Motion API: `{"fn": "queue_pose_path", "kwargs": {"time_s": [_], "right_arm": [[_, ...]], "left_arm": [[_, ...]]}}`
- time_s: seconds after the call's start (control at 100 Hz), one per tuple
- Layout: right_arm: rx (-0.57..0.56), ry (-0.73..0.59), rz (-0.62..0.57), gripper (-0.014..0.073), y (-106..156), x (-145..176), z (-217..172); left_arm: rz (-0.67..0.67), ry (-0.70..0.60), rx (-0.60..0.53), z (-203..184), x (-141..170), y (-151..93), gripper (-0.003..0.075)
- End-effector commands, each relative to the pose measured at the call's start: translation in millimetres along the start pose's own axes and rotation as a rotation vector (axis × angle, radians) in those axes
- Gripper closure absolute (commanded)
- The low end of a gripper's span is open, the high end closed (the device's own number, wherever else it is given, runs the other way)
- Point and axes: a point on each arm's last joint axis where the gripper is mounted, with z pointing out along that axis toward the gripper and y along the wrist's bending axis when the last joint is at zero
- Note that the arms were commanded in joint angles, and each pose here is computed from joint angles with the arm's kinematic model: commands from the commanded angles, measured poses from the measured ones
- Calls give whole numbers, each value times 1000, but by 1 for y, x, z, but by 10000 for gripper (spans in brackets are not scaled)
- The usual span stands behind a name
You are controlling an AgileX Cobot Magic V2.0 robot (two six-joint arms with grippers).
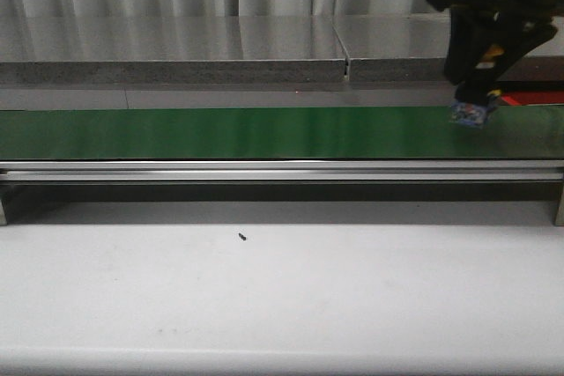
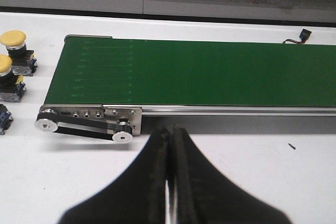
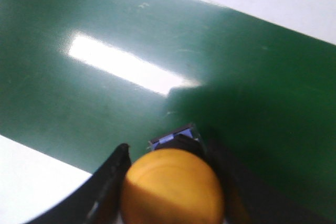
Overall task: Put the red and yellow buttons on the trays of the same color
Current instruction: 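Lower the right gripper onto the yellow button on the belt and grasp, then place the yellow button in the yellow tray and open the right gripper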
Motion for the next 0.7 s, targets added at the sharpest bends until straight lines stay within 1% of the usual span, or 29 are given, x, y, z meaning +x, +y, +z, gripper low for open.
{"fn": "queue_pose_path", "kwargs": {"time_s": [0.0,0.07,0.17,0.32,0.47,0.59,0.69], "right_arm": [[47,-137,43,408,-15,-5,-57],[83,-151,102,408,-35,2,-78],[145,-169,210,408,-71,17,-100],[219,-165,357,408,-117,40,-110],[265,-137,465,408,-150,67,-99],[293,-130,519,408,-169,84,-79],[296,-113,537,408,-177,89,-60]], "left_arm": [[-11,-91,10,-4,-14,-2,739],[-11,-91,10,-4,-14,-2,739],[-11,-91,10,-4,-14,-2,739],[-11,-91,10,-4,-14,-2,739],[-11,-91,10,-4,-14,-2,739],[-11,-93,9,-4,-14,-2,739],[-11,-93,9,-4,-14,-2,739]]}}
